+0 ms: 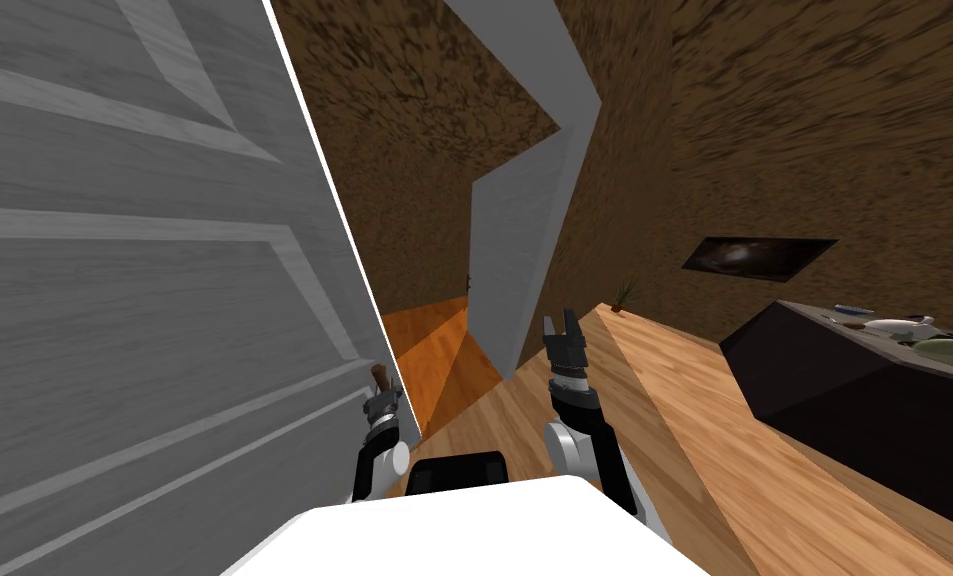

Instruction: Push the door open

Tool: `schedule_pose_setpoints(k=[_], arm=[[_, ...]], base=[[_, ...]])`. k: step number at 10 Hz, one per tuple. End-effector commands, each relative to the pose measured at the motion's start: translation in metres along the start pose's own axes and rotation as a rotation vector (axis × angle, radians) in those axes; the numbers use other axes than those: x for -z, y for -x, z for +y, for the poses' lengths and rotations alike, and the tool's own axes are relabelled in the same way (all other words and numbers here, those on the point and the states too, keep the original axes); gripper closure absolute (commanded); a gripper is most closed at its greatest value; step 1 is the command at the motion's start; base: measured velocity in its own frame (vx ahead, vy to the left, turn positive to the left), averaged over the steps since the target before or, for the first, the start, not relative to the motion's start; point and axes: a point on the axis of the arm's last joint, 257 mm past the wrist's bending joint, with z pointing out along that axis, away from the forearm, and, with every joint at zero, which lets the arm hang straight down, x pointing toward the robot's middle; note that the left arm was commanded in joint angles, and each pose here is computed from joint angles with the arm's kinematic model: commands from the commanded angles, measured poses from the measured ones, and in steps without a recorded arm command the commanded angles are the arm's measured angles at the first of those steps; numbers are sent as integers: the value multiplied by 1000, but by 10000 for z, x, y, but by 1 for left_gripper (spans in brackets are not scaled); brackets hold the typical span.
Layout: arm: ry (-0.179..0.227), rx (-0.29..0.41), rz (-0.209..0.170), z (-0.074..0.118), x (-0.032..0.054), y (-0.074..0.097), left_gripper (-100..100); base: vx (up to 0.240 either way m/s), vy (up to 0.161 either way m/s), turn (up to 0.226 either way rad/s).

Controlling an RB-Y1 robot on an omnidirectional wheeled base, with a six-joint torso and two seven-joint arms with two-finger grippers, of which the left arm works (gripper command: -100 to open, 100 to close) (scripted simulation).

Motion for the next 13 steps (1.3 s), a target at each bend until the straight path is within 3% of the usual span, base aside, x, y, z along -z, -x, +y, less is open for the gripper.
schedule_pose_setpoints(k=[1,11,13], arm=[[-36,-11,23,-207,-125,-67,100],[-203,-38,49,-977,-355,-166,100],[-203,-38,49,-977,-355,-166,100]], base=[[134,19,-49],[103,26,-36],[40,19,-1]])
